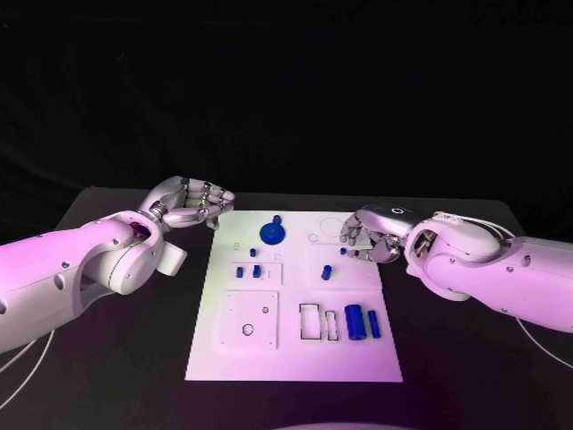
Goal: Assemble the parts on the task board
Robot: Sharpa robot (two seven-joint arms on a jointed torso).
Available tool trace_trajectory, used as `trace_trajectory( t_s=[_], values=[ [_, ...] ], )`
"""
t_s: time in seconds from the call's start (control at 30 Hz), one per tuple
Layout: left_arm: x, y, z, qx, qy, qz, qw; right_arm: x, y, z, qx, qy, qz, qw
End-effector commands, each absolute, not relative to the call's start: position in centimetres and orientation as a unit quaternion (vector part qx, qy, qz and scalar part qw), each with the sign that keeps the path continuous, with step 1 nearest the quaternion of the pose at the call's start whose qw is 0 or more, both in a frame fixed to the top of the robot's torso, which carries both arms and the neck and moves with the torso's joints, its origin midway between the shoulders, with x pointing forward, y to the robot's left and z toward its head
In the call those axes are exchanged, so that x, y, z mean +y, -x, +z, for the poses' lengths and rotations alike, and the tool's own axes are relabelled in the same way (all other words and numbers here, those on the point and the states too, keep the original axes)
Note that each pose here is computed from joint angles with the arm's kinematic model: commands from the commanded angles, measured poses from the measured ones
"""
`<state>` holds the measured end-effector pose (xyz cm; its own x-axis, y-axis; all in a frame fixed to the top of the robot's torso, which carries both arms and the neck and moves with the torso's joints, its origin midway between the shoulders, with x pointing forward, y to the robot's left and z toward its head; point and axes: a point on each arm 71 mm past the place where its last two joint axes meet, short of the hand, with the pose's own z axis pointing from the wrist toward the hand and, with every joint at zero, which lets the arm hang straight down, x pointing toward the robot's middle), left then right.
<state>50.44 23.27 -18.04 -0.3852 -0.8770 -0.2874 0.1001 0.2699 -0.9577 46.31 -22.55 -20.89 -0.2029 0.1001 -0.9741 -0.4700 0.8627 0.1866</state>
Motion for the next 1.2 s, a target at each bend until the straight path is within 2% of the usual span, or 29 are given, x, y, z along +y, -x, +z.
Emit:
trace_trajectory(
  t_s=[0.03, 0.33, 1.2],
  values=[
    [23.9, -50.5, -17.4, 0.576, 0.377, -0.566, 0.453, -22.2, -46.3, -21.1, 0.732, 0.173, 0.177, 0.635],
    [24.5, -50.2, -17.2, 0.558, 0.398, -0.574, 0.448, -21.4, -46.4, -22.1, 0.731, 0.19, 0.165, 0.634],
    [25.1, -50.3, -17.4, 0.558, 0.411, -0.568, 0.444, -20.3, -46.7, -23.9, 0.739, 0.197, 0.169, 0.622]
  ],
)
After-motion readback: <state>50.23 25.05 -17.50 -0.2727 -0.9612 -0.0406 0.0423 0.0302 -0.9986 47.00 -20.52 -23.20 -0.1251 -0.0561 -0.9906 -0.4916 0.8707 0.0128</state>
